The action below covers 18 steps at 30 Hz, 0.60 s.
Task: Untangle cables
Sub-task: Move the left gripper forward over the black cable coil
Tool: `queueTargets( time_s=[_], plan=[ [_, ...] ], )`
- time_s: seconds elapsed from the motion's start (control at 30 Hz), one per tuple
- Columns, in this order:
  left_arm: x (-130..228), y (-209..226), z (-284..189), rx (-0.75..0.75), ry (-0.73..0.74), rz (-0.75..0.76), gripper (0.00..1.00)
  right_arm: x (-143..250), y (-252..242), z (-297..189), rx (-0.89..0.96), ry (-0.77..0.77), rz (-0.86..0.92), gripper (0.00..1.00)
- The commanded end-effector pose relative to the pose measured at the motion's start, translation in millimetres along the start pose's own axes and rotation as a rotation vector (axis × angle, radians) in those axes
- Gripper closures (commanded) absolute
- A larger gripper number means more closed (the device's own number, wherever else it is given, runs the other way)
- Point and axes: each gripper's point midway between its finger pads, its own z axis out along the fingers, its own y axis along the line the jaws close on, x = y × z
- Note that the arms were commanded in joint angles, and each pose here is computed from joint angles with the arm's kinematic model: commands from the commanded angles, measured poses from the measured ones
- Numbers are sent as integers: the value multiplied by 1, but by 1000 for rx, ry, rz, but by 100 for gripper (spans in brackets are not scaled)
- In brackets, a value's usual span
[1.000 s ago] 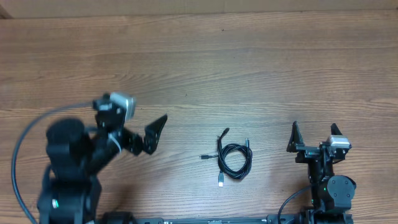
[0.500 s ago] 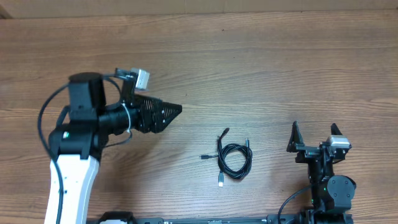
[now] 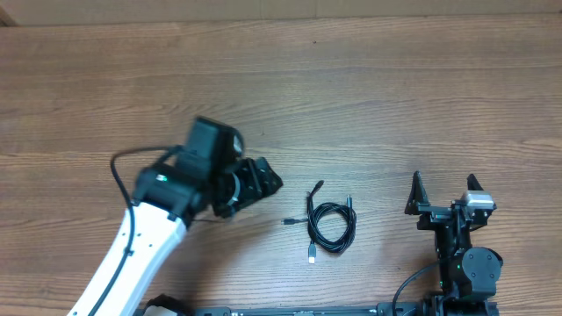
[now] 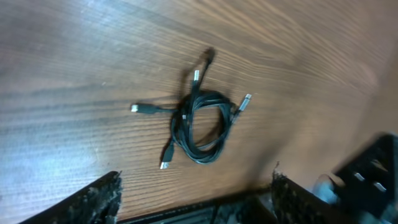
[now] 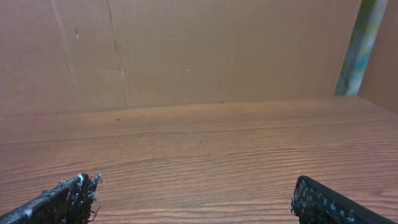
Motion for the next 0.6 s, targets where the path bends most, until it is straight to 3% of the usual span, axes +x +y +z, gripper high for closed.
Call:
queueTargets(
  time_s=[0.0, 0.23, 0.57],
  plan=[
    [-6, 6, 8, -124, -132, -145, 20, 2, -1, 0, 4, -4, -4, 0],
    [12, 6, 48, -250, -168, -221, 13, 2, -1, 0, 4, -4, -4, 0],
    [40, -6, 135, -272, 24, -201, 20, 2, -1, 0, 4, -4, -5, 0]
  ],
)
